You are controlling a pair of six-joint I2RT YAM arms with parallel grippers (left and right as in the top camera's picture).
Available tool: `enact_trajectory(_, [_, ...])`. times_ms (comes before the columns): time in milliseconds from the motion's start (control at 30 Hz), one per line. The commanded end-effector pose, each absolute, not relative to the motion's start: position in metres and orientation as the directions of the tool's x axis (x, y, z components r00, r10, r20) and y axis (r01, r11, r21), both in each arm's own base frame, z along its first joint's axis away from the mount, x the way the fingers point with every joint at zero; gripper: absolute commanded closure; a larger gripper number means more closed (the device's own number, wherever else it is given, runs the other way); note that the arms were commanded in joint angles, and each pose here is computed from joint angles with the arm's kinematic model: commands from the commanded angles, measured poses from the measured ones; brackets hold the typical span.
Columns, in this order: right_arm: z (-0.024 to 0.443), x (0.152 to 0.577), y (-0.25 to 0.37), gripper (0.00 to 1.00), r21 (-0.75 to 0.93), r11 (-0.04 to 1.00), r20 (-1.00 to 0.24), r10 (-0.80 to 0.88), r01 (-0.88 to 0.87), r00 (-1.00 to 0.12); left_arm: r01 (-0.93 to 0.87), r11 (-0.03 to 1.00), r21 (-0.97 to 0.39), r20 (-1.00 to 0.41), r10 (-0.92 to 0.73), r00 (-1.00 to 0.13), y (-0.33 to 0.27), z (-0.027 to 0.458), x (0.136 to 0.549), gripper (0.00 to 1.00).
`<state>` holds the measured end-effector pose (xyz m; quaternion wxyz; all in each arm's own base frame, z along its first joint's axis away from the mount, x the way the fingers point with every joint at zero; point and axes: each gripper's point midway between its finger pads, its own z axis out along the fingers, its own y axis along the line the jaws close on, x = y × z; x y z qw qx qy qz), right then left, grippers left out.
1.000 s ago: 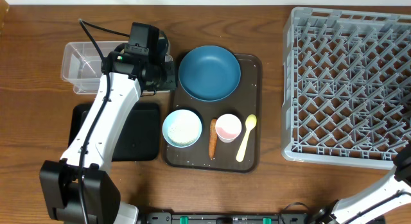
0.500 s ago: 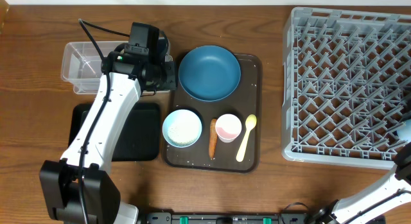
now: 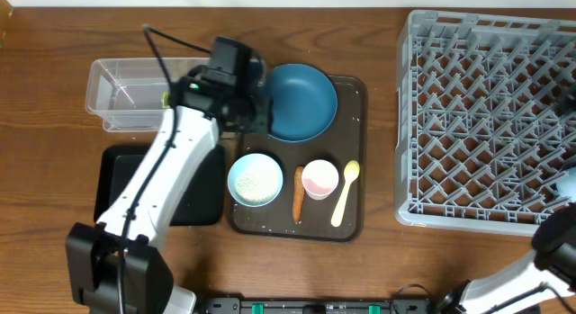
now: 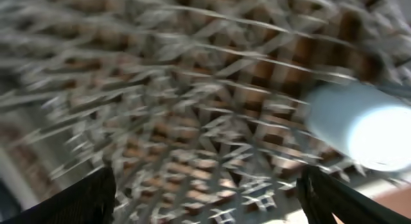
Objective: Sort waste into correct bins and load items into the dishwasher rack
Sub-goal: 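Grasp pink cup with left gripper and lift it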
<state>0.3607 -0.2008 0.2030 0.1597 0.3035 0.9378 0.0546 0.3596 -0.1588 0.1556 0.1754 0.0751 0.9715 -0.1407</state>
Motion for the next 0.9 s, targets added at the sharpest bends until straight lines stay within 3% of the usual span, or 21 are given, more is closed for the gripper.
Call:
enact_trajectory(0, [0.212,0.382,-0.155,0.09,0.235,0.894,-0.298,0.44,0.382,-0.847,0.25,0.941,-0.229,-0.331,0.166,-0.929,-0.171,0.142,0.343,0.51])
enact_trajectory(333, [0.207,0.412,-0.078,0.09,0.218,0.959,-0.315,0.243,0.18,-0.917,0.345,0.912,-0.22,-0.267,0.284,-0.921,-0.202,0.108,0.304,0.5])
enact_trajectory(867, [0.207,0.414,-0.071,0.08,0.215,0.963,-0.316,0.227,0.163,-0.921,0.426,0.877,-0.224,-0.29,0.358,-0.888,-0.223,0.062,0.28,0.49])
